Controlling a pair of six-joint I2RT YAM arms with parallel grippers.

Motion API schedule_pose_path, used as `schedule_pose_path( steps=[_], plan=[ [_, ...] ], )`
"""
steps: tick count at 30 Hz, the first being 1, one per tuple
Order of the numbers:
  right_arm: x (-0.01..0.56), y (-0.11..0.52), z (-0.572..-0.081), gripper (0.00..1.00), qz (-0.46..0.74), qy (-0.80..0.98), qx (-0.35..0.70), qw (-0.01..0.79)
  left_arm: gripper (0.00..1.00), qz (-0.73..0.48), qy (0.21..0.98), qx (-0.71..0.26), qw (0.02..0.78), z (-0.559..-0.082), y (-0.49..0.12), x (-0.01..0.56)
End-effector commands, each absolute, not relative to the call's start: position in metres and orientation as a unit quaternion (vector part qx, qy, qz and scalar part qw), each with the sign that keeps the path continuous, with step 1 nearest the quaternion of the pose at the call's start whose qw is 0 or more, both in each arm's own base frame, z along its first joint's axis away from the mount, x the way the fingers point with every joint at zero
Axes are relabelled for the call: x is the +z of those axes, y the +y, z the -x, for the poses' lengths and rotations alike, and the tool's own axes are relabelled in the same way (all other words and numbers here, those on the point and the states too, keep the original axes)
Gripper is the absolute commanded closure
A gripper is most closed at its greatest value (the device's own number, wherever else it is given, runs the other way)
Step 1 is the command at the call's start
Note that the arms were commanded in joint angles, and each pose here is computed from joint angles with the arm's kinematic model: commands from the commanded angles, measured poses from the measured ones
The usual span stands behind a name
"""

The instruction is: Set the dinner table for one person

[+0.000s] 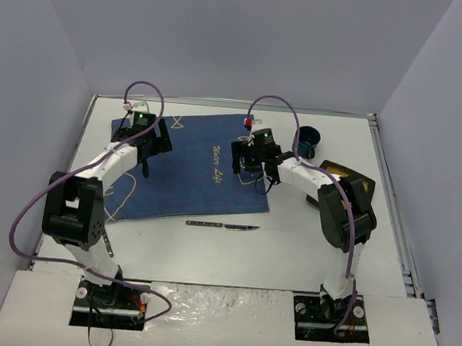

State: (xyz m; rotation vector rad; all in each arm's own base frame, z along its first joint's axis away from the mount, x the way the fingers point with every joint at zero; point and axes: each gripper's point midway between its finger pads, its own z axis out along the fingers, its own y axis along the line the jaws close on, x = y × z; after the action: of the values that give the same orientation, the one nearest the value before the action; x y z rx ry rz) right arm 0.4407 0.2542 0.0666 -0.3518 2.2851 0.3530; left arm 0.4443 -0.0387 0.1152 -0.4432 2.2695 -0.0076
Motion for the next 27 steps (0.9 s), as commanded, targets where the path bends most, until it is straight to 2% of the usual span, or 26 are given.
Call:
schedule_pose_path(
  steps=[1, 8, 12, 18, 27],
  plan=[
    [0.083, 0.261, -0.428, 0.12, 0.156, 0.885, 0.133, 0.418, 0.03, 0.185, 0.899, 0.032, 0.395, -0.446, -0.035, 0.114],
    [0.040, 0.264, -0.416, 0.12, 0.167, 0.902, 0.114, 0.380, 0.03, 0.196, 0.920, 0.084, 0.329, -0.452, -0.017, 0.061],
    [0.023, 0.270, -0.419, 0.13, 0.169, 0.908, 0.115, 0.367, 0.03, 0.216, 0.929, 0.080, 0.289, -0.463, 0.001, 0.027],
    [0.008, 0.283, -0.429, 0.13, 0.170, 0.911, 0.123, 0.356, 0.03, 0.242, 0.930, 0.039, 0.273, -0.492, 0.015, 0.019],
    [0.007, 0.311, -0.450, 0.14, 0.166, 0.907, 0.156, 0.355, 0.03, 0.247, 0.929, 0.046, 0.272, -0.516, 0.059, 0.030]
  ],
)
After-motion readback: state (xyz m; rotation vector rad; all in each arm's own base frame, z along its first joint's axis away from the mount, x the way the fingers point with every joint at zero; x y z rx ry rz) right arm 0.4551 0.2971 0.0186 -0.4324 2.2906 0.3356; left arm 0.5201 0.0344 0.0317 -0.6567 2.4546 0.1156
